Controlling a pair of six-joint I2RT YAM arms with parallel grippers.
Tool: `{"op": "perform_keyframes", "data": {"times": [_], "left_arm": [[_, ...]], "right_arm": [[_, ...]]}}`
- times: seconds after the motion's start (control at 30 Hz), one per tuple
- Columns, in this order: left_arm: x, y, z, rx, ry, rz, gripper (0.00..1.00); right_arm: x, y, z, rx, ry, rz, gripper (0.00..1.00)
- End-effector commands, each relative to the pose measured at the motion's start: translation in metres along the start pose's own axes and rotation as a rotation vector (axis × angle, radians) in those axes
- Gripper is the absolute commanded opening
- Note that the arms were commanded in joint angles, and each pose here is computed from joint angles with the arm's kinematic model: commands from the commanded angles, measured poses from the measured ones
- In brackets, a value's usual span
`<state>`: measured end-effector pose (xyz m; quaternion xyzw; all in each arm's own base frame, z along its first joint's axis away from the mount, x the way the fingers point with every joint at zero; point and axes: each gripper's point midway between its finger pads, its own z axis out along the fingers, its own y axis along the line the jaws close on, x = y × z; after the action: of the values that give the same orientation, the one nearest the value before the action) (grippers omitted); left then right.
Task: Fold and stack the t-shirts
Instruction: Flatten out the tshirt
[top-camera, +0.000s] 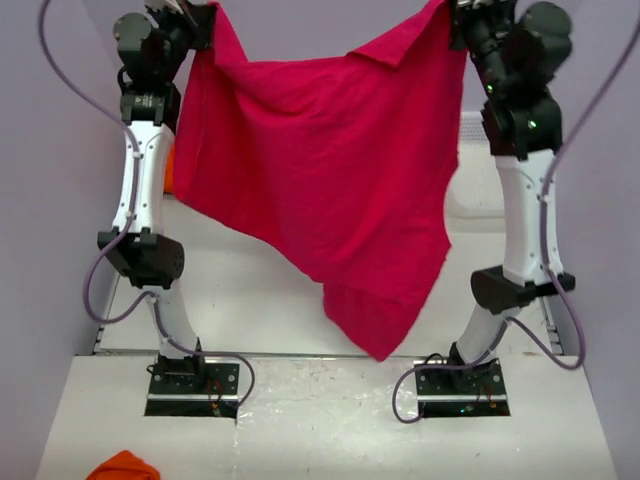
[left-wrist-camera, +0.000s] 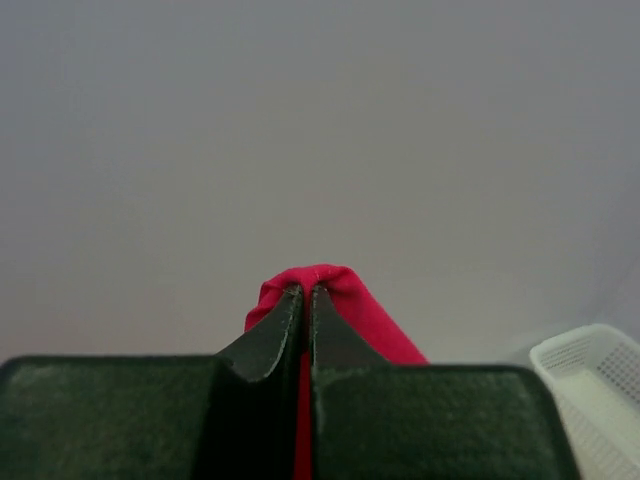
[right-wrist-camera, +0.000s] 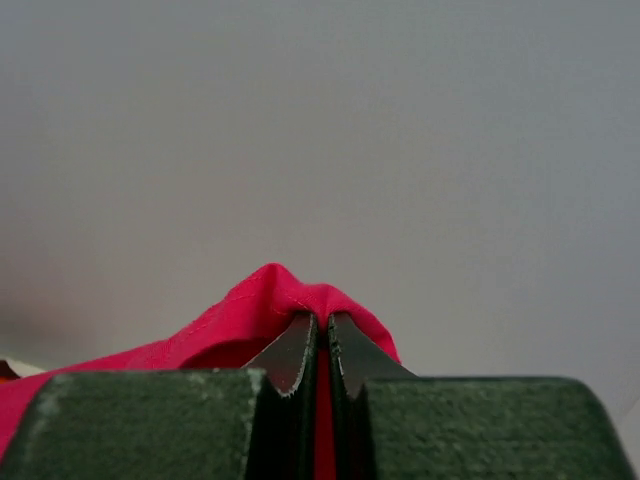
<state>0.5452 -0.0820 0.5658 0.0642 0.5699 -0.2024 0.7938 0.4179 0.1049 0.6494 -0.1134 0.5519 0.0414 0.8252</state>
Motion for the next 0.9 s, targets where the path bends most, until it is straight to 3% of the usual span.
{"op": "perform_keyframes", "data": {"times": [0.0, 0.3, 0.4, 0.47, 0.57, 0.6, 0.67, 0.7, 0.73, 0.77, 0.8, 0.83, 0.87], "left_arm": [[-0.042, 0.031, 0.003, -0.033, -0.152, 0.018, 0.0], [-0.036, 0.041, 0.004, 0.031, -0.15, -0.068, 0.0], [-0.034, 0.039, -0.004, 0.013, -0.107, -0.056, 0.0], [-0.034, 0.038, -0.014, -0.004, -0.083, -0.03, 0.0], [0.013, 0.043, -0.027, -0.035, 0.068, -0.06, 0.0], [0.051, 0.051, -0.034, -0.06, 0.168, -0.113, 0.0], [0.08, 0.044, -0.048, -0.073, 0.258, -0.14, 0.0], [0.135, 0.05, -0.067, -0.103, 0.383, -0.194, 0.0], [0.14, 0.039, -0.083, -0.116, 0.412, -0.226, 0.0], [0.158, 0.035, -0.099, -0.139, 0.459, -0.264, 0.0], [0.216, 0.033, -0.135, -0.173, 0.596, -0.332, 0.0], [0.251, 0.023, -0.177, -0.256, 0.696, -0.401, 0.0], [0.26, 0.019, -0.194, -0.29, 0.719, -0.415, 0.0]], "right_arm": [[-0.003, -0.015, 0.012, -0.008, -0.048, -0.012, 0.0], [-0.022, -0.04, -0.004, -0.005, -0.091, 0.019, 0.0], [-0.008, -0.038, -0.011, -0.014, -0.029, 0.041, 0.0], [0.023, -0.031, -0.014, -0.036, 0.074, 0.076, 0.0], [0.08, -0.018, -0.026, -0.046, 0.251, 0.161, 0.0], [0.095, -0.009, -0.031, -0.059, 0.297, 0.181, 0.0], [0.149, 0.006, -0.056, -0.049, 0.472, 0.253, 0.0], [0.164, 0.02, -0.068, -0.077, 0.531, 0.28, 0.0], [0.213, 0.033, -0.088, -0.069, 0.666, 0.31, 0.0], [0.214, 0.042, -0.113, -0.046, 0.697, 0.346, 0.0], [0.225, 0.055, -0.129, -0.023, 0.733, 0.361, 0.0], [0.253, 0.071, -0.167, 0.009, 0.828, 0.406, 0.0], [0.259, 0.083, -0.186, -0.005, 0.859, 0.429, 0.0]]}}
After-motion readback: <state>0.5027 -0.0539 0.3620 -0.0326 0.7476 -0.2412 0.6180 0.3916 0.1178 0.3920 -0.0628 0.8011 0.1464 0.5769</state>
